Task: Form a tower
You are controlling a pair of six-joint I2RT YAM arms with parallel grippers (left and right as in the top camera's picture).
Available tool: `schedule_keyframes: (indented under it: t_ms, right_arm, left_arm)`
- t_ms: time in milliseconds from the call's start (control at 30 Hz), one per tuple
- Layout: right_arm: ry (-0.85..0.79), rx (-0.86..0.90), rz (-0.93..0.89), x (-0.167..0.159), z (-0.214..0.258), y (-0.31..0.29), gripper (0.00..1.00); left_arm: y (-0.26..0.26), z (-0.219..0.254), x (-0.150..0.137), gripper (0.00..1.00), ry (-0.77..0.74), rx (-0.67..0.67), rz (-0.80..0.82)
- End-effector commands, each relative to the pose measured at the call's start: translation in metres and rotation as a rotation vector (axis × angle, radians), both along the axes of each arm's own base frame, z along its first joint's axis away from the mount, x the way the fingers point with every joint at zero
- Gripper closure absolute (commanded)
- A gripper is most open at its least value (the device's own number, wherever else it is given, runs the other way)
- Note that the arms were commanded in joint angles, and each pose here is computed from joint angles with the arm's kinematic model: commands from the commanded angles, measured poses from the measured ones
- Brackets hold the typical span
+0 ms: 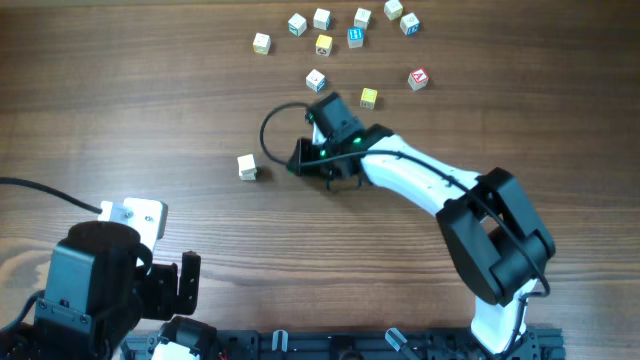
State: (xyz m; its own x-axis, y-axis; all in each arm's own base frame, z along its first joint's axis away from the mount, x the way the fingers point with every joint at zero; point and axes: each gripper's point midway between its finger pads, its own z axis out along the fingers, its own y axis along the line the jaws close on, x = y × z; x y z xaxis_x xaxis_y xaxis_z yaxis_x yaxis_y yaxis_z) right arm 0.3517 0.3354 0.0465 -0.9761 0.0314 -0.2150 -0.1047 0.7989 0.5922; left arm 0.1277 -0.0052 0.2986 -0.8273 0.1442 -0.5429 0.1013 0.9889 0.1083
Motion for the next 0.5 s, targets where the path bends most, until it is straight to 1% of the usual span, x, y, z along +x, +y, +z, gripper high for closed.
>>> schedule_keyframes:
  t_ms: [0,33,67,133,200,233,400,467]
  right_arm:
    - [-0.087,0.046,-0.020,0.032,0.003,-0.005,0.60]
    - [-0.066,0.043,-0.061,0.037,-0.007,-0.009,0.57]
    - [-0.049,0.047,-0.070,0.038,-0.014,-0.008,0.56]
    - [0.017,0.099,-0.058,0.033,-0.042,0.004,0.56]
    - [0.045,0.130,-0.028,0.029,-0.056,0.011,0.60]
    - [0.055,0.127,-0.034,0.029,-0.061,0.011,0.60]
    - [0.040,0.127,-0.055,0.038,-0.060,0.003,0.58]
    - [0.063,0.159,-0.058,0.038,-0.054,0.004,0.49]
  left_arm:
    - [0.001,0.001,0.000,0.00,-0.004,0.006,-0.003]
    - [0.001,0.001,0.000,0.00,-0.004,0.006,-0.003]
    - [0.001,0.001,0.000,0.00,-0.004,0.006,-0.003]
    - [0.001,0.001,0.000,0.00,-0.004,0.006,-0.003]
    - [0.001,0.001,0.000,0.00,-0.004,0.006,-0.003]
    - [0.001,0.001,0.000,0.00,-0.004,0.006,-0.003]
    - [0.001,0.001,0.000,0.00,-0.004,0.006,-0.003]
    - [0.001,0.001,0.000,0.00,-0.004,0.006,-0.003]
